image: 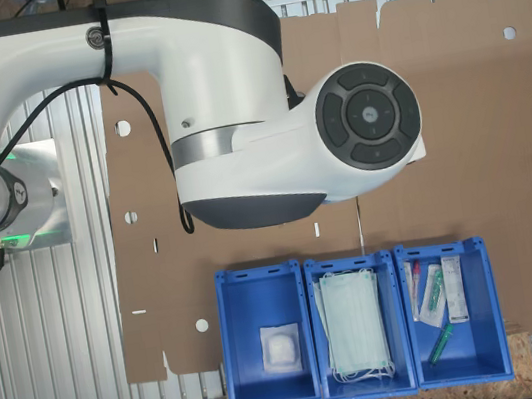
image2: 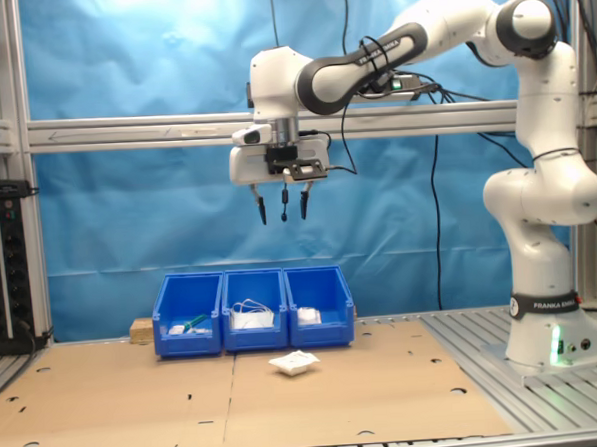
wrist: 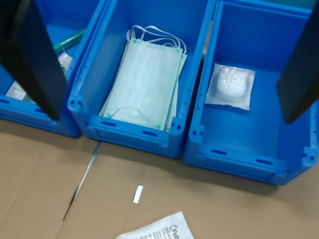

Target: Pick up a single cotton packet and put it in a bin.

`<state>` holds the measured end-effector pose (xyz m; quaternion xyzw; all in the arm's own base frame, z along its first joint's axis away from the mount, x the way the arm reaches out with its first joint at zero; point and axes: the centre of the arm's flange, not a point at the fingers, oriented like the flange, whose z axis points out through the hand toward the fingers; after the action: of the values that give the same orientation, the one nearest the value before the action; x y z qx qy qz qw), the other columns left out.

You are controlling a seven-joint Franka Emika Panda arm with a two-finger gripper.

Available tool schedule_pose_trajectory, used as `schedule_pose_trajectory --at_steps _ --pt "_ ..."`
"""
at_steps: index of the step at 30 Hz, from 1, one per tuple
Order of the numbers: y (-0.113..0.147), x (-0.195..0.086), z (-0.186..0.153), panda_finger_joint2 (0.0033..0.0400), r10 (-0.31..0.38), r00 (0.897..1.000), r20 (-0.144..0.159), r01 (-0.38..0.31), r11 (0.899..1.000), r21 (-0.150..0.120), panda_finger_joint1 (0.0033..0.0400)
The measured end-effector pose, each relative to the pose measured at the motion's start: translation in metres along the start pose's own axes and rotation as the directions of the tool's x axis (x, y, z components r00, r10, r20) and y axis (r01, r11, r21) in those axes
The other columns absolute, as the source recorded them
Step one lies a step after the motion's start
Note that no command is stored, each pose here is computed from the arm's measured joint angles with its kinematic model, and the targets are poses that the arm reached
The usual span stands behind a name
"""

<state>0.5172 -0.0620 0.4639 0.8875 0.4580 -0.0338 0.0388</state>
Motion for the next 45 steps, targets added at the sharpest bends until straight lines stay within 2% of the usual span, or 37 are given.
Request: schedule_pose_trajectory --at_steps 10,26,38,45 --pt "0.005 0.0 0.045 0.04 -0.006 0.999 0.049 0.006 1.0 -0.002 0.04" --pt "0.007 0.01 0.069 0.04 -0.019 0.998 0.067 0.02 1.0 -0.012 0.04" --pt "0.012 0.026 0.104 0.04 -0.039 0.994 0.098 0.042 0.999 -0.025 0.04" --pt "0.013 0.031 0.123 0.04 -0.047 0.992 0.118 0.05 0.999 -0.022 0.04"
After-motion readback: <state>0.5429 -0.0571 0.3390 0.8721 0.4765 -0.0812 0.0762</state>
